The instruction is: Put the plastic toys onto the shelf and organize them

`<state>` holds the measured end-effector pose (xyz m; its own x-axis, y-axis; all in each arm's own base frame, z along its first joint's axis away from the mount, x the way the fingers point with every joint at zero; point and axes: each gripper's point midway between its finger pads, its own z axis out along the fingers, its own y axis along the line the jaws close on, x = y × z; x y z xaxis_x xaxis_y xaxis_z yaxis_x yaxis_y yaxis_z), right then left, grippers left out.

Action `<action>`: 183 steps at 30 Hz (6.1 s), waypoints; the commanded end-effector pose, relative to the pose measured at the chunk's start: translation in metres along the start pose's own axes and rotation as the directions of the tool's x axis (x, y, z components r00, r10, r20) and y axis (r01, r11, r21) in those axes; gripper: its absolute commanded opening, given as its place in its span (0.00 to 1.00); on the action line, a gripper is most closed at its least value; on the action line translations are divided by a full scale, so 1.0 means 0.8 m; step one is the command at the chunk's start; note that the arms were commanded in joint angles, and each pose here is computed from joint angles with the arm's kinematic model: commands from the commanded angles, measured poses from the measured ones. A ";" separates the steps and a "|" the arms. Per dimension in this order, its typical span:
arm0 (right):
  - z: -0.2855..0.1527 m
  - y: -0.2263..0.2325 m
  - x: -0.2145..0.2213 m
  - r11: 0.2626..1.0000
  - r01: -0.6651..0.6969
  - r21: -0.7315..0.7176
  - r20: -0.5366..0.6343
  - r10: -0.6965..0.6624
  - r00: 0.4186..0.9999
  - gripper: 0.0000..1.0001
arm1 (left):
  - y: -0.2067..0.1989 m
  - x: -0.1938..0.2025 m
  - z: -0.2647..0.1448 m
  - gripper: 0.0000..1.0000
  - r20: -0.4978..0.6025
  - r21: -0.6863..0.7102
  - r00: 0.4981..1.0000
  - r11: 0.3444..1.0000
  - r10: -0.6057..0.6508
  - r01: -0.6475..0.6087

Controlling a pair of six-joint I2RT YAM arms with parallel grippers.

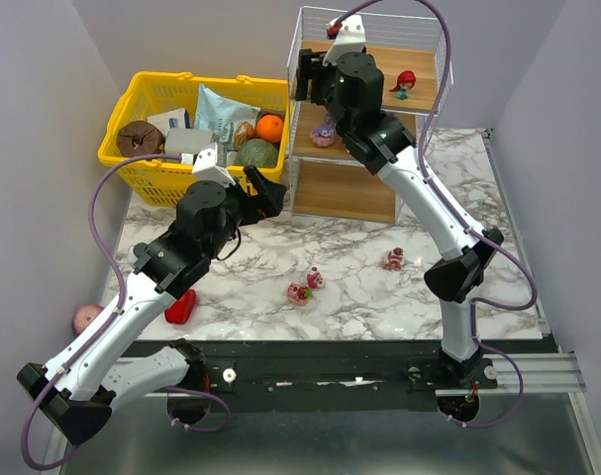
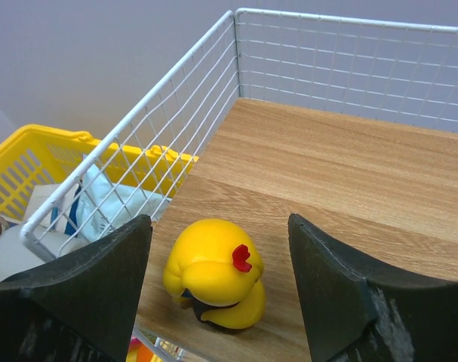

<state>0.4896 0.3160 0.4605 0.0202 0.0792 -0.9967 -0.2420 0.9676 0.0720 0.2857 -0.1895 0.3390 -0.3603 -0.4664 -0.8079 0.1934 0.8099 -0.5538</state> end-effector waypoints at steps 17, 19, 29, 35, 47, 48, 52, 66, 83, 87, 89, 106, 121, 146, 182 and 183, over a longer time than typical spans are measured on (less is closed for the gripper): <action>-0.099 -0.024 -0.164 0.986 -0.125 -0.112 0.213 0.146 0.966 0.82 | 0.003 0.003 -0.009 0.98 -0.007 0.016 1.000 1.000 -0.006 0.006; -0.124 -0.035 -0.182 0.983 -0.143 -0.116 0.225 0.167 0.960 0.82 | 0.003 0.003 -0.009 0.99 -0.007 0.020 1.000 1.000 -0.006 0.006; -0.231 -0.069 -0.091 0.984 -0.079 -0.162 -0.038 0.074 0.997 0.83 | 0.002 0.008 -0.006 0.99 -0.017 0.039 1.000 0.999 0.021 -0.021; -0.296 -0.084 0.012 0.968 -0.088 -0.236 -0.139 0.056 0.989 0.88 | 0.007 0.010 -0.005 0.99 -0.015 0.035 0.998 0.998 0.061 -0.060; -0.344 -0.161 0.319 0.971 -0.162 0.178 -0.474 0.229 0.850 1.00 | 0.009 0.013 0.001 0.99 -0.025 0.033 0.996 0.996 0.086 -0.085; -0.344 -0.172 0.329 0.963 -0.147 0.227 -0.466 0.240 0.852 0.99 | 0.009 0.015 0.002 0.99 -0.031 0.033 0.996 0.996 0.086 -0.085; -0.345 -0.184 0.384 0.950 -0.092 0.298 -0.516 0.241 0.822 0.96 | 0.007 0.019 0.006 0.99 -0.044 0.037 0.996 0.996 0.077 -0.076; -0.319 -0.223 0.469 0.890 0.018 0.456 -0.559 0.270 0.784 0.88 | 0.010 0.016 0.009 0.99 -0.043 0.024 0.995 0.996 0.086 -0.085; -0.287 -0.229 0.488 0.895 0.005 0.446 -0.586 0.287 0.758 0.54 | 0.017 0.012 0.013 0.99 -0.035 0.004 0.996 0.996 0.088 -0.088; -0.284 -0.226 0.485 0.898 -0.009 0.440 -0.581 0.293 0.759 0.36 | 0.020 0.011 0.012 0.99 -0.030 0.002 0.996 0.996 0.086 -0.086; -0.280 -0.223 0.477 0.902 -0.021 0.431 -0.569 0.290 0.769 0.31 | 0.022 0.011 0.011 0.99 -0.030 -0.001 0.996 0.996 0.086 -0.086; -0.197 -0.195 0.400 0.912 -0.124 0.392 -0.433 0.301 0.850 0.24 | 0.038 0.036 -0.020 0.99 -0.107 0.007 0.987 0.993 0.117 -0.117; -0.167 -0.196 0.426 0.908 -0.161 0.387 -0.335 0.301 0.893 0.24 | 0.058 0.050 -0.103 0.99 -0.099 0.080 0.983 0.985 0.157 -0.150; -0.123 -0.213 0.457 0.898 -0.033 0.438 -0.355 0.207 0.912 0.27 | 0.092 0.072 -0.110 0.99 -0.069 0.033 0.987 0.989 0.148 -0.146; -0.134 -0.213 0.469 0.911 -0.014 0.412 -0.420 0.204 0.884 0.37 | 0.091 0.081 -0.104 0.99 -0.085 0.040 0.988 0.992 0.125 -0.122; -0.137 -0.209 0.462 0.913 -0.033 0.407 -0.420 0.218 0.881 0.36 | 0.091 0.080 -0.104 0.99 -0.084 0.041 0.989 0.992 0.124 -0.120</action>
<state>0.4353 0.1548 0.0630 -0.4387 0.1235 -0.8901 0.1664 0.9846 0.0546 0.1982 -0.1305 0.2675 -0.4083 -0.3232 -0.8537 0.2798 0.8459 -0.4540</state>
